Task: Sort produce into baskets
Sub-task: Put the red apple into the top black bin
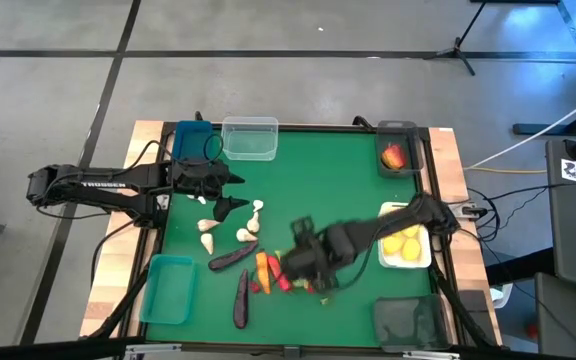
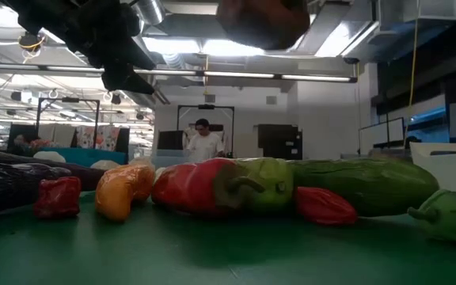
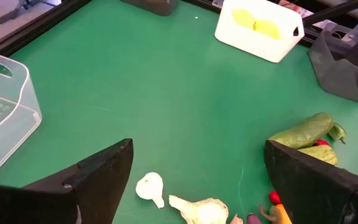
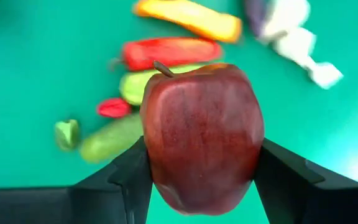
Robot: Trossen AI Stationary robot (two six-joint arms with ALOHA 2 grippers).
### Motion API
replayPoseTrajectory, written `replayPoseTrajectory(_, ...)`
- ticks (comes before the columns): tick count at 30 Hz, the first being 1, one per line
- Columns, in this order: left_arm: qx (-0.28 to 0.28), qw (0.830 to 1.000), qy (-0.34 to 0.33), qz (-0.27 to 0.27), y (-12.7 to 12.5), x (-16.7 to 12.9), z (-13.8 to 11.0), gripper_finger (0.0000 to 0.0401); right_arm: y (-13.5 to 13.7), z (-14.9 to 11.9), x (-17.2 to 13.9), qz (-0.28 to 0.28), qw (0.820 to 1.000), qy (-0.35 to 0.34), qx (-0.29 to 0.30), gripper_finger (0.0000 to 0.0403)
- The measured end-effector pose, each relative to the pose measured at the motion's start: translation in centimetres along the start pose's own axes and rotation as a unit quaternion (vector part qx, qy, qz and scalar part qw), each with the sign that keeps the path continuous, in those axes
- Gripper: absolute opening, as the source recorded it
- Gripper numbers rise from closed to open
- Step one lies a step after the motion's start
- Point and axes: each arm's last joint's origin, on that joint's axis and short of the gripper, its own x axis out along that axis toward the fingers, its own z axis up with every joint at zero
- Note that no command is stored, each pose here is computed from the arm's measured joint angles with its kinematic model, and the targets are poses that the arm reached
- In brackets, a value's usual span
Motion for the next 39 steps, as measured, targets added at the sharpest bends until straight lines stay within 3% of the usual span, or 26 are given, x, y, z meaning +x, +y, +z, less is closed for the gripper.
replayPoseTrajectory(8,0.011,1.000,-0.001,0.006,0.0,0.0,0.0,0.0356,-8.0,-5.1,-5.5,-0.062,0.992,0.010,0.109,0.0224)
replayPoseTrajectory(12,0.010,1.000,-0.001,0.007,0.0,0.0,0.0,0.0356,-12.3,-8.2,-8.5,-0.091,0.981,-0.017,0.173,0.0224)
replayPoseTrajectory(21,0.012,1.000,0.002,0.008,0.1,0.0,-0.1,0.0356,-20.2,-16.8,-13.3,-0.193,0.924,-0.025,0.330,0.0225)
replayPoseTrajectory(28,0.013,1.000,0.002,0.008,0.1,0.0,-0.1,0.0356,-26.1,-23.3,-13.2,-0.192,0.876,0.002,0.443,0.0225)
replayPoseTrajectory(32,0.013,1.000,0.009,0.010,0.1,0.0,-0.2,0.0356,-28.6,-26.9,-12.0,-0.188,0.838,0.028,0.512,0.0225)
replayPoseTrajectory(39,0.014,1.000,0.005,0.024,0.2,0.0,-0.2,0.0356,-30.6,-32.7,-5.6,-0.146,0.785,0.123,0.590,0.0225)
